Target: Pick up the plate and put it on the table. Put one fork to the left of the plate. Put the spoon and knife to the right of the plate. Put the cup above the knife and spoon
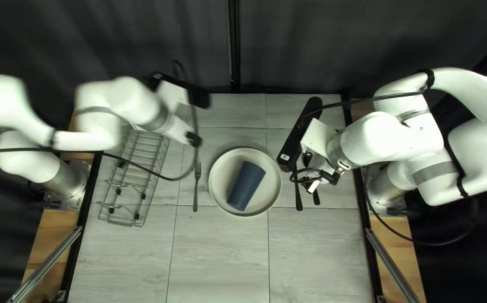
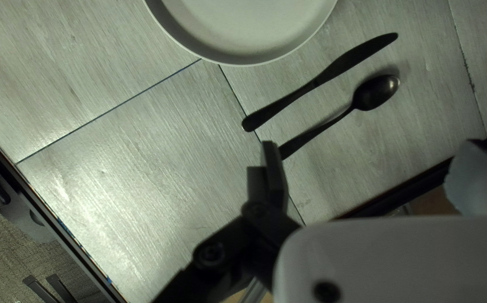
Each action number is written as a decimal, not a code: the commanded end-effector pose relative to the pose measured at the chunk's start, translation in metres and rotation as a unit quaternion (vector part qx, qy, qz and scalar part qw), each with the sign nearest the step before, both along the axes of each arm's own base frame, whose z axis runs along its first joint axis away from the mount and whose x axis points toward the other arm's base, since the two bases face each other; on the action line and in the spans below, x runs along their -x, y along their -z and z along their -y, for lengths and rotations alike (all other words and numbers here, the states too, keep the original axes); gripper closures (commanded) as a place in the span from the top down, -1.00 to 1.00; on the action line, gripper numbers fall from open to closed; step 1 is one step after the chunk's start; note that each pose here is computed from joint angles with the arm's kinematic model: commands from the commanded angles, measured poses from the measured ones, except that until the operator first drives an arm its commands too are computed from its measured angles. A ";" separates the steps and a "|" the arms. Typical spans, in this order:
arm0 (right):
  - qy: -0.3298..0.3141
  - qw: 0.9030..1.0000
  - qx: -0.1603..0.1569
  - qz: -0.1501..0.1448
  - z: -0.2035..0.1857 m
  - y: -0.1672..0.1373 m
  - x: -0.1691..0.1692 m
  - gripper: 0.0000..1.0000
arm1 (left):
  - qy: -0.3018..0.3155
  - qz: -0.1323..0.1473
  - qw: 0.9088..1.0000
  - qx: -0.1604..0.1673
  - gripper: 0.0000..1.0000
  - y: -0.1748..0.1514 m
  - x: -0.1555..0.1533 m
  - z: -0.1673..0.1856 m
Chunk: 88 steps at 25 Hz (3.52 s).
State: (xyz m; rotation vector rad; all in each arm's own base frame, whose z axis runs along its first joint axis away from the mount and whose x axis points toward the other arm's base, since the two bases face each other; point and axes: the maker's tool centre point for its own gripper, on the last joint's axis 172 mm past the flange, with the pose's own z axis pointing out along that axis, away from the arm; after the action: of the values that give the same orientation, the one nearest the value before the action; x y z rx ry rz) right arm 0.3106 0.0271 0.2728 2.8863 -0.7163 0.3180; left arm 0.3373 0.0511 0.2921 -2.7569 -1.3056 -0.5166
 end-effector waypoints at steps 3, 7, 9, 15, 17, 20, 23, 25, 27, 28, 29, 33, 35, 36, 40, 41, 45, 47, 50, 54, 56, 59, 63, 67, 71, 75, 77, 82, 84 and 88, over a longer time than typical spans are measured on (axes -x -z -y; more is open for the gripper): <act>0.000 1.000 0.000 0.000 0.000 0.000 0.000 1.00 | 0.015 -0.001 1.000 0.000 1.00 -0.002 0.010 0.004; 0.000 1.000 0.000 0.000 0.000 0.000 0.000 1.00 | 0.048 -0.030 0.998 0.022 1.00 -0.034 0.055 0.007; 0.000 1.000 0.000 0.000 0.000 0.000 0.000 1.00 | 0.097 -0.043 0.993 0.043 1.00 -0.054 0.093 0.010; 0.000 1.000 0.000 0.000 0.000 0.000 0.000 1.00 | 0.097 -0.043 0.993 0.043 1.00 -0.054 0.093 0.010; 0.000 1.000 0.000 0.000 0.000 0.000 0.000 1.00 | 0.097 -0.043 0.993 0.043 1.00 -0.054 0.093 0.010; -0.006 1.000 0.005 0.002 0.002 0.002 -0.003 1.00 | 0.097 -0.043 0.993 0.043 1.00 -0.054 0.093 0.010; 0.024 0.999 -0.041 0.017 0.009 0.014 -0.031 1.00 | 0.097 -0.043 0.993 0.043 1.00 -0.054 0.093 0.010; 0.039 0.997 -0.067 0.022 0.007 0.027 -0.043 1.00 | 0.097 -0.043 0.993 0.043 1.00 -0.054 0.093 0.010; 0.053 0.994 -0.094 0.032 0.006 0.040 -0.052 1.00 | 0.097 -0.043 0.993 0.043 1.00 -0.054 0.093 0.010; 0.062 0.991 -0.111 0.038 0.007 0.050 -0.056 1.00 | 0.097 -0.043 0.993 0.043 1.00 -0.054 0.093 0.010; 0.067 0.989 -0.123 0.043 0.009 0.061 -0.060 1.00 | 0.097 -0.043 0.993 0.043 1.00 -0.054 0.093 0.010; 0.078 0.982 -0.161 0.062 0.019 0.101 -0.065 1.00 | 0.097 -0.043 0.993 0.043 1.00 -0.054 0.093 0.010; 0.081 0.979 -0.173 0.071 0.025 0.113 -0.068 1.00 | 0.097 -0.043 0.993 0.043 1.00 -0.054 0.093 0.010; 0.082 0.977 -0.181 0.079 0.029 0.120 -0.070 1.00 | 0.097 -0.043 0.993 0.043 1.00 -0.054 0.093 0.010; 0.078 0.972 -0.203 0.092 0.052 0.141 -0.082 1.00 | 0.097 -0.043 0.993 0.043 1.00 -0.054 0.093 0.010; 0.079 0.969 -0.211 0.098 0.061 0.148 -0.086 1.00 | 0.097 -0.043 0.993 0.043 1.00 -0.054 0.093 0.010; 0.084 0.963 -0.231 0.109 0.078 0.162 -0.094 1.00 | 0.097 -0.043 0.993 0.043 1.00 -0.054 0.093 0.010; 0.087 0.960 -0.239 0.114 0.081 0.169 -0.097 1.00 | 0.097 -0.043 0.993 0.043 1.00 -0.054 0.093 0.010; 0.091 0.957 -0.247 0.123 0.081 0.178 -0.102 1.00 | 0.097 -0.043 0.993 0.043 1.00 -0.054 0.093 0.010; 0.093 0.953 -0.254 0.134 0.071 0.185 -0.111 1.00 | 0.097 -0.043 0.993 0.043 1.00 -0.054 0.093 0.010; 0.092 0.953 -0.255 0.137 0.065 0.189 -0.114 1.00 | 0.097 -0.043 0.993 0.043 1.00 -0.054 0.093 0.010; 0.091 0.952 -0.256 0.142 0.060 0.198 -0.115 1.00 | 0.097 -0.043 0.993 0.043 1.00 -0.054 0.093 0.010; 0.095 0.949 -0.261 0.149 0.056 0.211 -0.116 1.00 | 0.097 -0.043 0.993 0.043 1.00 -0.054 0.093 0.010; 0.099 0.947 -0.263 0.156 0.046 0.217 -0.113 1.00 | 0.097 -0.043 0.993 0.043 1.00 -0.054 0.093 0.010; 0.104 0.945 -0.263 0.164 0.024 0.217 -0.115 1.00 | 0.097 -0.043 0.993 0.043 1.00 -0.054 0.093 0.010; 0.104 0.945 -0.254 0.177 0.001 0.201 -0.119 -1.00 | 0.097 -0.043 0.993 0.043 1.00 -0.054 0.093 0.010; 0.101 0.944 -0.252 0.188 -0.013 0.186 -0.121 -1.00 | 0.097 -0.043 0.993 0.043 1.00 -0.054 0.093 0.010; 0.092 0.940 -0.251 0.212 -0.032 0.147 -0.119 -1.00 | 0.097 -0.043 0.993 0.043 1.00 -0.054 0.093 0.010; 0.079 0.944 -0.241 0.212 -0.031 0.115 -0.118 -1.00 | 0.097 -0.043 0.993 0.043 1.00 -0.054 0.093 0.010; 0.073 0.946 -0.235 0.209 -0.029 0.102 -0.118 -1.00 | 0.097 -0.043 0.993 0.043 1.00 -0.054 0.093 0.010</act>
State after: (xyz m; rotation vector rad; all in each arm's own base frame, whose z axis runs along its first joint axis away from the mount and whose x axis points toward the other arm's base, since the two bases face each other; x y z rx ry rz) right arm 0.4459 0.0504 0.1530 3.1667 -1.4075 0.9502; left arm 0.2439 0.0414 0.3464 -2.9584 -1.0717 -0.3531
